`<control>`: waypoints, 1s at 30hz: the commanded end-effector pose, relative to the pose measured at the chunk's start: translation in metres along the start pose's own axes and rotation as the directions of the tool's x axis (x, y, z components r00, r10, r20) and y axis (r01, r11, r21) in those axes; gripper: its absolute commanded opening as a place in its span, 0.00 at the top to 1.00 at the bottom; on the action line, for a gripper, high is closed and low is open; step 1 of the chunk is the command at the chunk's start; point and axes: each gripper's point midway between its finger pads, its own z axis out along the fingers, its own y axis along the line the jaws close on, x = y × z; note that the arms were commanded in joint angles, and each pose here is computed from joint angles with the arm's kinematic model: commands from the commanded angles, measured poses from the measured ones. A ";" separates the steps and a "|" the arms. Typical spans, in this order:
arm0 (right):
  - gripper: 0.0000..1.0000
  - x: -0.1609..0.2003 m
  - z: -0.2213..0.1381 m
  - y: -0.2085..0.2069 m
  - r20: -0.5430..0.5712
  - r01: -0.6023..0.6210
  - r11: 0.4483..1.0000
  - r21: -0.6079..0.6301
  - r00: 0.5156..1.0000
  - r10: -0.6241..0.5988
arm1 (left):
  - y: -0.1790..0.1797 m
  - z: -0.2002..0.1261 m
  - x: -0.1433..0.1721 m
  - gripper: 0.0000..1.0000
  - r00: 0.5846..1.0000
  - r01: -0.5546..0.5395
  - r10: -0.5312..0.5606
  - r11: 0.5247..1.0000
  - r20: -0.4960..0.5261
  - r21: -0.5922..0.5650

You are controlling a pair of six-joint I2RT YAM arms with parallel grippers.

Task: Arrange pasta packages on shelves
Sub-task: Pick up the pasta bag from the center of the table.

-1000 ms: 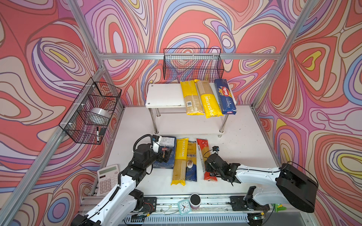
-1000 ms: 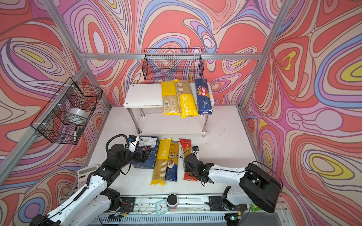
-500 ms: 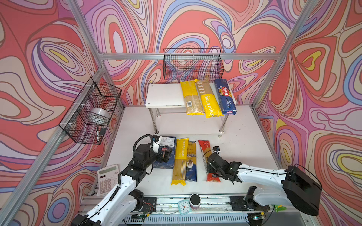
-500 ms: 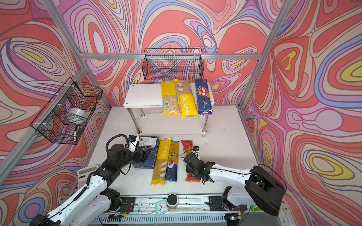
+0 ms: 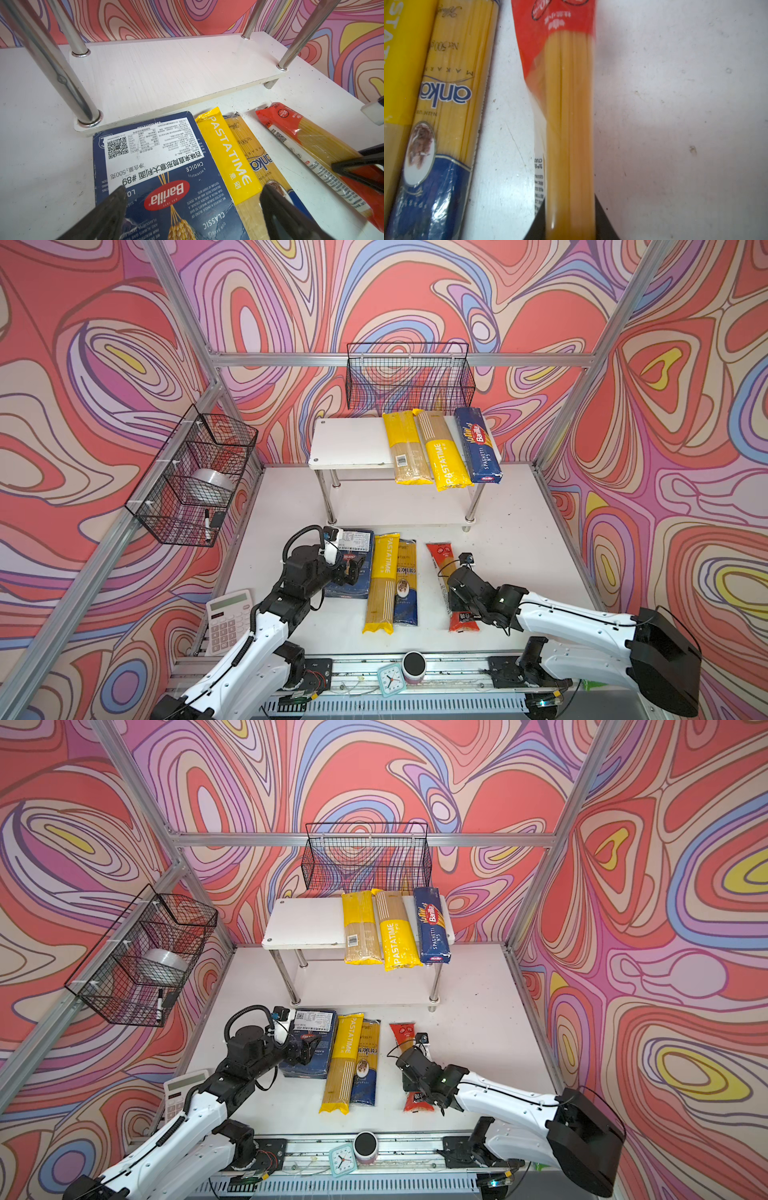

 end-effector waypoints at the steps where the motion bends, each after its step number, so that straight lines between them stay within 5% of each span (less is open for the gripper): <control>1: 0.97 -0.031 -0.019 0.022 0.086 0.014 0.997 -0.075 0.996 -0.007 | 0.001 0.000 0.003 0.00 1.000 -0.005 0.005 1.000 -0.004 -0.006; 30: 1.00 -0.076 -0.104 0.092 0.127 0.087 0.941 -0.327 0.991 -0.048 | -0.001 -0.009 0.001 0.00 0.997 0.034 -0.034 0.999 0.064 0.003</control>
